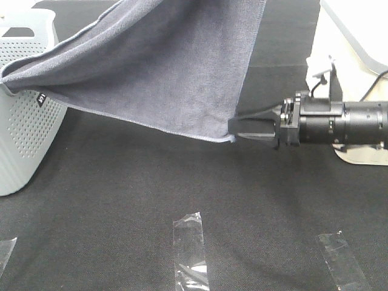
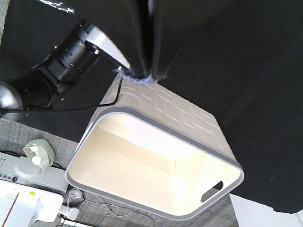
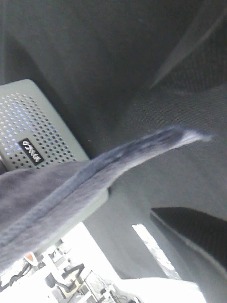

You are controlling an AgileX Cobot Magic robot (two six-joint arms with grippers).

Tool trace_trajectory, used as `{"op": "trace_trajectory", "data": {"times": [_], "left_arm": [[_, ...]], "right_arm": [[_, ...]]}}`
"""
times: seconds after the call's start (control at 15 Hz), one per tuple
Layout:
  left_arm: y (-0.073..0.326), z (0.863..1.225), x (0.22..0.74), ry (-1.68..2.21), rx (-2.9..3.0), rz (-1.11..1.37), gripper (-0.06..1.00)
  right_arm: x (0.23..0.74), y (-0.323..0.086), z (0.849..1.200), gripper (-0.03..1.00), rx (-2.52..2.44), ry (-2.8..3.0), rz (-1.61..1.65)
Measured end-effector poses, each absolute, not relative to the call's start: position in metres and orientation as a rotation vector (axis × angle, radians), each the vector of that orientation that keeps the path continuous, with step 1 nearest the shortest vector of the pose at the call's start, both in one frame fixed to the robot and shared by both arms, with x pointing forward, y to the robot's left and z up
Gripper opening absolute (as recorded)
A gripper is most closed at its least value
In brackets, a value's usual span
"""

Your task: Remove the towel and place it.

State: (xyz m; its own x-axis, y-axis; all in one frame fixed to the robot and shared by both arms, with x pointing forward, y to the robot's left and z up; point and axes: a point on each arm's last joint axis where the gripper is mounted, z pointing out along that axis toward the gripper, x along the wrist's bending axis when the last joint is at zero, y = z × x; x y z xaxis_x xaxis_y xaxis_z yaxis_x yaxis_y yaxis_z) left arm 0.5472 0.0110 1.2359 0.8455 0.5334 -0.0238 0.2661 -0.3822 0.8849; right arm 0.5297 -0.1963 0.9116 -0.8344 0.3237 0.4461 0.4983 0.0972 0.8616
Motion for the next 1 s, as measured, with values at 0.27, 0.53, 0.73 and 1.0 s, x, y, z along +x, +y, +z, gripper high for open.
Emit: {"op": "trace_trajectory", "data": {"times": [0.27, 0.53, 0.73, 1.0], "left_arm": [[0.011, 1.236, 0.547, 0.589, 1.982, 0.325, 0.0], [0.011, 1.236, 0.547, 0.589, 1.982, 0.325, 0.0], [0.011, 1.236, 0.548, 0.589, 1.978, 0.328, 0.0], [0.016, 1.236, 0.554, 0.636, 1.987, 0.431, 0.0]], "right_arm": [[0.529, -0.159, 0.914, 0.65, -0.676, -2.33, -1.777], [0.532, -0.157, 0.914, 0.52, -0.738, -2.319, -1.741], [0.531, -0.157, 0.915, 0.32, -0.735, -2.297, -1.75], [0.531, -0.156, 0.916, 0.0, -0.926, -2.116, -1.664]]}}
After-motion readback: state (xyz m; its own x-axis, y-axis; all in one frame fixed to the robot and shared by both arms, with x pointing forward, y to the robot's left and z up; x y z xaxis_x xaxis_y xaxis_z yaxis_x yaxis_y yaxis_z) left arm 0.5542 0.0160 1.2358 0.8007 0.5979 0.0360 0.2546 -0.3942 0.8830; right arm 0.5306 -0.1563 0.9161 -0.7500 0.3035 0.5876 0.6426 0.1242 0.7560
